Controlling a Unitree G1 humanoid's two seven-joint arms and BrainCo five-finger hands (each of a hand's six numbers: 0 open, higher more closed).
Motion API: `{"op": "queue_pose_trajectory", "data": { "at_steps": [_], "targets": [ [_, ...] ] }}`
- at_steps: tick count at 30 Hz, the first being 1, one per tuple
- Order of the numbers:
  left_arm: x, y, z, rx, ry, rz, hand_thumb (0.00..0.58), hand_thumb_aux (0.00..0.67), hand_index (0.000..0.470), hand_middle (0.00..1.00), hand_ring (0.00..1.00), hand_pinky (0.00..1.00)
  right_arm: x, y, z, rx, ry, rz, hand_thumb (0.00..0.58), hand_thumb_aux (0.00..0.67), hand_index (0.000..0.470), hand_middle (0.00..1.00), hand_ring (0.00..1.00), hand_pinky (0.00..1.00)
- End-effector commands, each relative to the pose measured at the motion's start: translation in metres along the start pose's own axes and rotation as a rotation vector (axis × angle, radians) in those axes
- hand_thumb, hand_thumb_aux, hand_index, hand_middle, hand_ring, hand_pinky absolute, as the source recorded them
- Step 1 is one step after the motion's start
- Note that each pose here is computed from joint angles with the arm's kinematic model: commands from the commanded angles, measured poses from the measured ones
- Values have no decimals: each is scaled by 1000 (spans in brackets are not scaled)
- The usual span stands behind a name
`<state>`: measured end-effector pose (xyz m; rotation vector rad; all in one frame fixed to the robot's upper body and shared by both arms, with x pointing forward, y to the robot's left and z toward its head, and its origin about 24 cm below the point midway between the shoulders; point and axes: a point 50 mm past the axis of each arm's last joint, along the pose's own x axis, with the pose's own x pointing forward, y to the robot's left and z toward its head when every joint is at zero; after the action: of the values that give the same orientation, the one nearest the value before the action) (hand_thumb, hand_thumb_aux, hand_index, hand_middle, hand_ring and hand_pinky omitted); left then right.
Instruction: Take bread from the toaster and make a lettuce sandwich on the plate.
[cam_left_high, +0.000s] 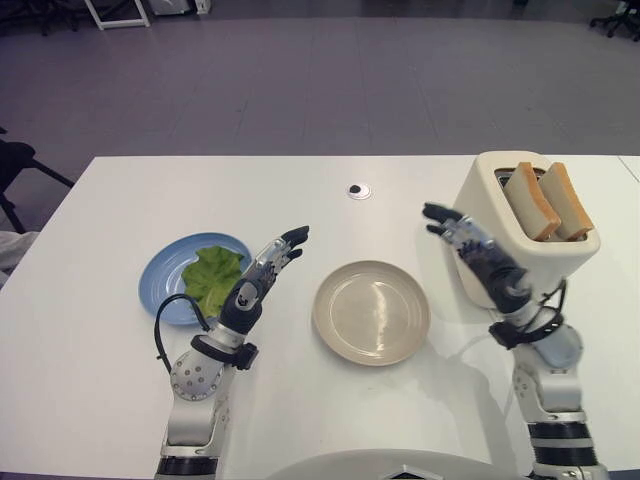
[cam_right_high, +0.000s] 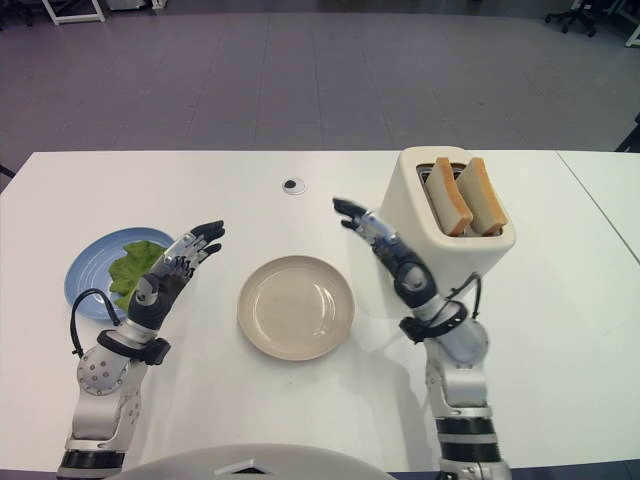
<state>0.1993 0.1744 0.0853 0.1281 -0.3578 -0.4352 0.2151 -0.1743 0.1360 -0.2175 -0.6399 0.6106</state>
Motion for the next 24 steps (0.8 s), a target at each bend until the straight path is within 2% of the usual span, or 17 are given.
{"op": "queue_pose_trajectory", "data": {
  "at_steps": [1,3,5,8,11,19,20,21,22,24],
  "targets": [
    [0,-4,1,-8,2,-10,0,0,0,0,0,0,7,-62,54,-376,-20,-114,0,0,0,0,0,0],
    [-1,-6,1,-10,0,-7,0,0,0,0,0,0,-1,-99,59,-606,131,-240,0,0,0,0,0,0],
    [2,-7,1,-15,-3,-17,0,0,0,0,0,0,-20,-124,56,-782,299,-330,0,0,0,0,0,0],
    [6,-8,1,-20,-9,-30,0,0,0,0,0,0,-48,-142,40,-890,514,-371,0,0,0,0,0,0],
    [8,-9,2,-21,-11,-34,0,0,0,0,0,0,-69,-145,19,-946,660,-335,0,0,0,0,0,0],
    [8,-7,3,-19,-13,-30,0,0,0,0,0,0,-88,-138,-17,-905,784,-288,0,0,0,0,0,0],
    [9,-6,3,-19,-13,-30,0,0,0,0,0,0,-90,-137,-21,-892,795,-282,79,47,33,0,0,0],
    [9,-6,3,-19,-14,-30,0,0,0,0,0,0,-89,-135,-24,-882,799,-275,132,81,57,0,0,0],
    [9,-6,3,-19,-14,-30,0,0,0,0,0,0,-89,-133,-27,-874,799,-266,124,76,53,0,0,0],
    [9,-6,3,-19,-14,-31,0,0,0,0,0,0,-87,-129,-30,-864,791,-254,36,21,15,0,0,0]
  ]
}}
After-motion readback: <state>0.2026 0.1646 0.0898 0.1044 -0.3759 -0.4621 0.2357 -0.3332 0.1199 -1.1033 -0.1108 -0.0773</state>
